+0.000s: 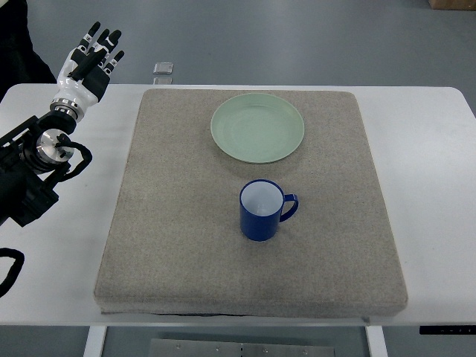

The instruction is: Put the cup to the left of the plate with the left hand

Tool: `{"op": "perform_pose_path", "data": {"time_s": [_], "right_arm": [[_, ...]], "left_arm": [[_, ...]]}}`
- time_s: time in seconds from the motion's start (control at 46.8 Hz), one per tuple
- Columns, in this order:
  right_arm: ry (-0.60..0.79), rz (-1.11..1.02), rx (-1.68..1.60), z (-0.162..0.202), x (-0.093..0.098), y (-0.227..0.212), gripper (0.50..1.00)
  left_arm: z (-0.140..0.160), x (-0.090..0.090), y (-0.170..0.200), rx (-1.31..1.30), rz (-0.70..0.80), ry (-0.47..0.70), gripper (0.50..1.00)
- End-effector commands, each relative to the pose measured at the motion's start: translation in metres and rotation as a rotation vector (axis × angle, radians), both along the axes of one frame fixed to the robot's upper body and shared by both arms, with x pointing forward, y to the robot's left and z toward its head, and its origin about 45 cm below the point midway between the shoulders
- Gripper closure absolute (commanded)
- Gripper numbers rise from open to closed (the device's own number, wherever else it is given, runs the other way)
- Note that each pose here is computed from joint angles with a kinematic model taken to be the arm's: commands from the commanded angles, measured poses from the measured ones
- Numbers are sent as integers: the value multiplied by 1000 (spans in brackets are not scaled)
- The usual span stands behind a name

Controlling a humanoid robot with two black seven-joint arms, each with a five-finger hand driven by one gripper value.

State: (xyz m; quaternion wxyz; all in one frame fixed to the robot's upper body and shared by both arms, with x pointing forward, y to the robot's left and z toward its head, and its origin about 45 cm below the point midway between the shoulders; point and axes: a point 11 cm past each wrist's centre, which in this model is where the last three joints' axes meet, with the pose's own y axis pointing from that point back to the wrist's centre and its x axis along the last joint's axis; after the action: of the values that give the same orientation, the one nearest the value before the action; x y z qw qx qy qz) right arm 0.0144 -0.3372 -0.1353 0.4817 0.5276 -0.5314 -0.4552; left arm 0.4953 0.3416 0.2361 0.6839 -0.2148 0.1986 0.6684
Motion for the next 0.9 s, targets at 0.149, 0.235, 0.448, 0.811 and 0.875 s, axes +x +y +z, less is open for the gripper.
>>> {"op": "perform_pose_path", "data": {"time_s": [0.149, 0.235, 0.448, 0.811, 0.875], "right_arm": [[0, 0, 0, 0, 0, 0, 566], [0, 0, 0, 0, 0, 0, 566], [0, 0, 0, 0, 0, 0, 566], [0, 0, 0, 0, 0, 0, 566], [0, 0, 0, 0, 0, 0, 566]], "left_arm": [[0, 0, -1, 2, 3, -5, 504], [1, 0, -1, 3, 1, -7, 504], [2, 1, -2, 7, 5, -3, 504], [-6, -3, -34, 123, -148, 28, 504], [-9, -6, -43, 147, -202, 30, 504]]}}
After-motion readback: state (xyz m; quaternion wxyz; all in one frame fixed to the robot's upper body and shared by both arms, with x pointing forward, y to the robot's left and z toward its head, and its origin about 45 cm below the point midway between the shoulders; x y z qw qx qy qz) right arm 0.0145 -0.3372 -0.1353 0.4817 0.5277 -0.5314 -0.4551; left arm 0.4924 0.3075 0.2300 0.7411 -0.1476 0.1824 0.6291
